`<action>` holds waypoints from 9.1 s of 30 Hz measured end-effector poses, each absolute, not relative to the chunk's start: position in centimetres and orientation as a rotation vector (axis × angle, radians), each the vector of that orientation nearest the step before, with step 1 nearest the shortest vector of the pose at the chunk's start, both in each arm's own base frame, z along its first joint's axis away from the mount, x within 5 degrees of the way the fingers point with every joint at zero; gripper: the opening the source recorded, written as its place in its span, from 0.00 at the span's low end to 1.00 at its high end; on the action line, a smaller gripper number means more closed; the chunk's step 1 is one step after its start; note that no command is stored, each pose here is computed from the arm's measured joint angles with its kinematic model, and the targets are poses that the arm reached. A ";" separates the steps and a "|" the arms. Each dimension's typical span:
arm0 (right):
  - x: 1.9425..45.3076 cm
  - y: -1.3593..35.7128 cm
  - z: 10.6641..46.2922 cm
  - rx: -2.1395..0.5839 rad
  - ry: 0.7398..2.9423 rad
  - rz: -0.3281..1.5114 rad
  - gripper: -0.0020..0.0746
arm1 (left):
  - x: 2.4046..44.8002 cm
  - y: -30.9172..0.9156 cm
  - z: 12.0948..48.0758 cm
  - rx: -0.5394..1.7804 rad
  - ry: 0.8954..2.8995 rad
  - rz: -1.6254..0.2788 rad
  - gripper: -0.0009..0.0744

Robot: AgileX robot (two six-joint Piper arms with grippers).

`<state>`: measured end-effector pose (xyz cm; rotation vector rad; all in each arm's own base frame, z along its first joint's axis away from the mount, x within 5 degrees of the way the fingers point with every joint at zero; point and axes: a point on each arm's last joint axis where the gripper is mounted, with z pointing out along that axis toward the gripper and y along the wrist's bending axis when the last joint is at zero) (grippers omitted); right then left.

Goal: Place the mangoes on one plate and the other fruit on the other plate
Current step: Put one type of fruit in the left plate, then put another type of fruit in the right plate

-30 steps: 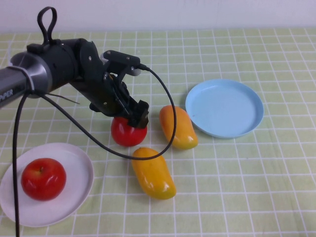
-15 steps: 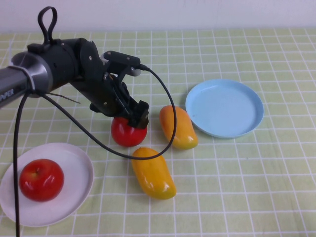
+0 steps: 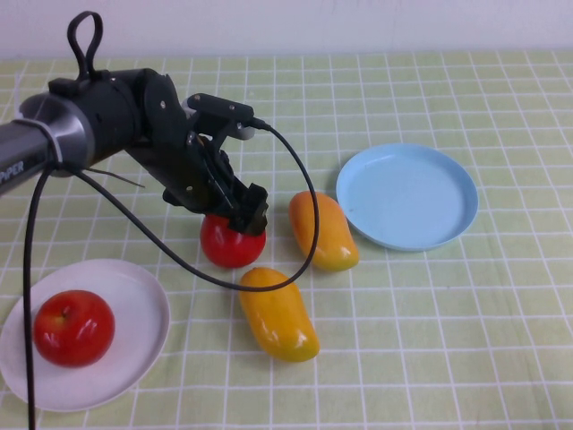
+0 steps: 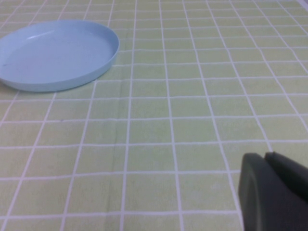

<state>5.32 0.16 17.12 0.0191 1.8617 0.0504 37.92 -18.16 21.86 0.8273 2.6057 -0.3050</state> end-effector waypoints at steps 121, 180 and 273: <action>5.3 0.2 17.1 0.016 1.862 0.053 0.01 | 11.3 -4.7 33.1 0.429 1.908 -0.195 0.02; 5.3 0.2 17.1 0.016 1.862 0.053 0.00 | 5.2 -0.4 17.2 0.055 1.872 -0.056 0.02; 30.0 32.1 22.0 -0.939 2.807 0.434 0.93 | 5.2 -0.4 17.2 0.057 1.872 -0.054 0.02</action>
